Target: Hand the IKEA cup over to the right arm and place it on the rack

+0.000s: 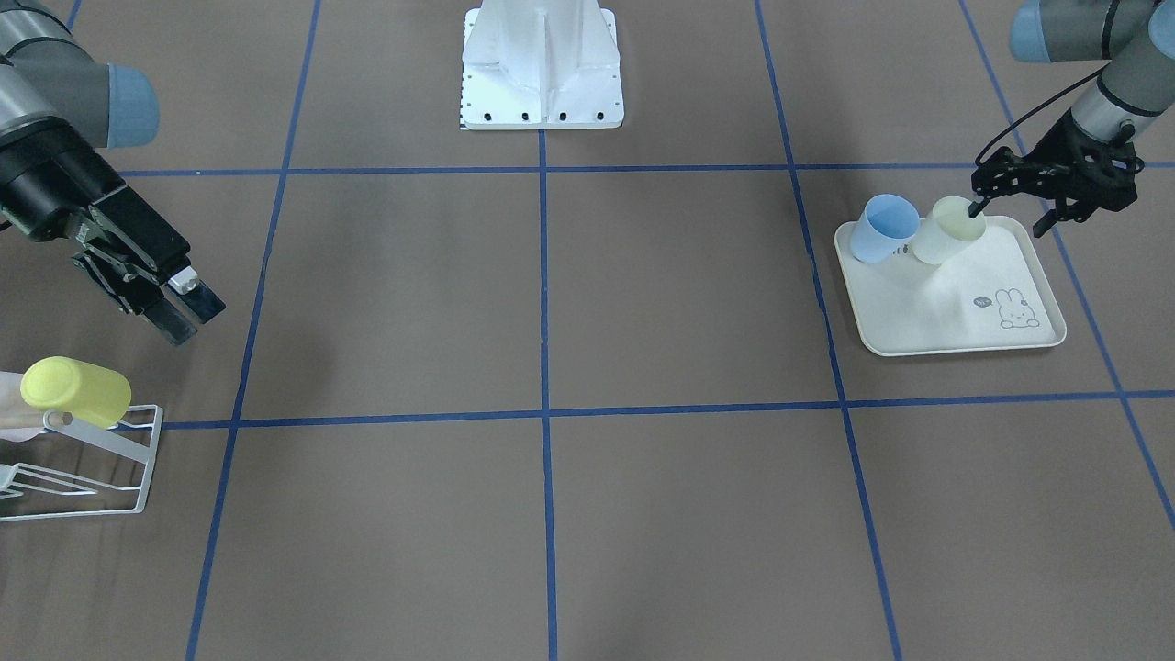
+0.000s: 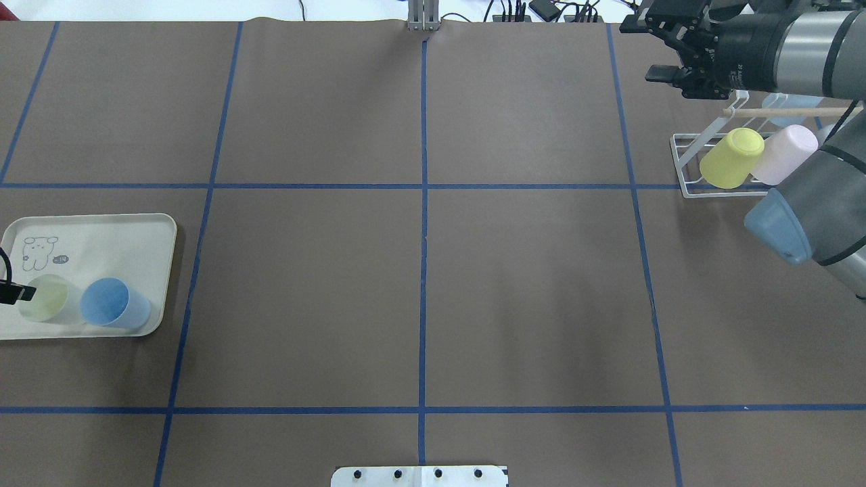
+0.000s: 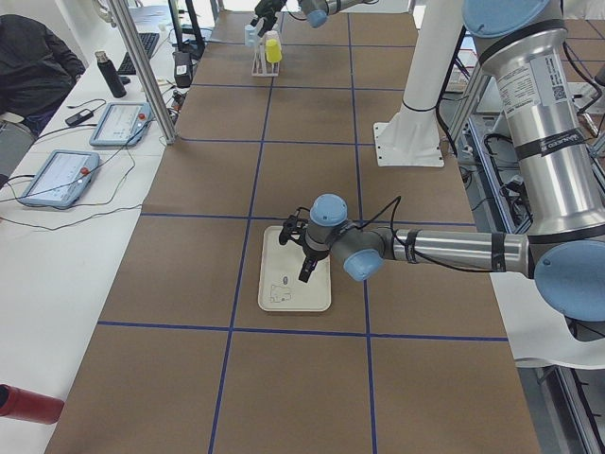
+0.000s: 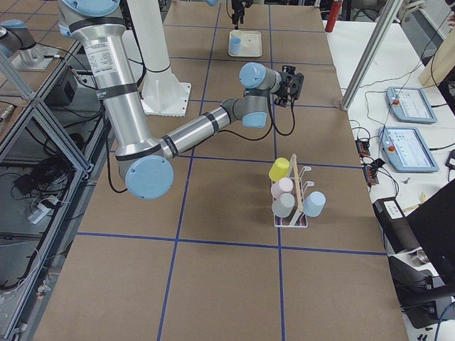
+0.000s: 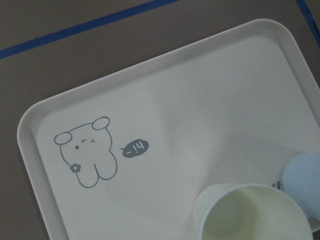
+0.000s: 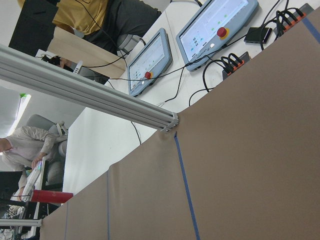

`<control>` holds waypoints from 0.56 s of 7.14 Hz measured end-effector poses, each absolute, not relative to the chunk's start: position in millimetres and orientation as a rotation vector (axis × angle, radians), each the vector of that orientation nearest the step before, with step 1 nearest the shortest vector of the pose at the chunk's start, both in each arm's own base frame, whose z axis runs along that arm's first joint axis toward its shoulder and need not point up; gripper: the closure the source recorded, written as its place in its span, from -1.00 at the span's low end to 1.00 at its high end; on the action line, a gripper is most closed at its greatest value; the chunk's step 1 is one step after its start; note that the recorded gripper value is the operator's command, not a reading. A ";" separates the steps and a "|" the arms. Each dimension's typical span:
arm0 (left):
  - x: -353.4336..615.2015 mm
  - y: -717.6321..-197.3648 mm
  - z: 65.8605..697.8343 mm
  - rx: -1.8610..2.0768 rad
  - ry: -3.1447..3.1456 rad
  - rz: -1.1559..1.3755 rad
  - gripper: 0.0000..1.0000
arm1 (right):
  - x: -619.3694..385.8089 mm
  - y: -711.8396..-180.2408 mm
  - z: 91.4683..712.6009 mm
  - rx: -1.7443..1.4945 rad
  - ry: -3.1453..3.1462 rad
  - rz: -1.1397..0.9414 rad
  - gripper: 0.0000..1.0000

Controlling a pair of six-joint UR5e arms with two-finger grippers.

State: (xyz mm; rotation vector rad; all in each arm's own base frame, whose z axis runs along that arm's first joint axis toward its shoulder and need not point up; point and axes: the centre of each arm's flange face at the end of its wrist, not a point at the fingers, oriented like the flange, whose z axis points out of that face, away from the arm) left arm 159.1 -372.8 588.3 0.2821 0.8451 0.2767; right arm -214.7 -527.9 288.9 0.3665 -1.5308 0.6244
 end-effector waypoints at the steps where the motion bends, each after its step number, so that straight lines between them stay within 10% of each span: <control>1: 160.8 -374.6 588.3 0.280 0.843 0.277 -0.64 | -214.7 -528.2 289.9 0.366 -1.529 0.625 -1.00; 4: 166.2 -376.5 590.8 0.273 0.841 0.283 -0.64 | -215.0 -528.6 291.8 0.365 -1.525 0.625 -1.00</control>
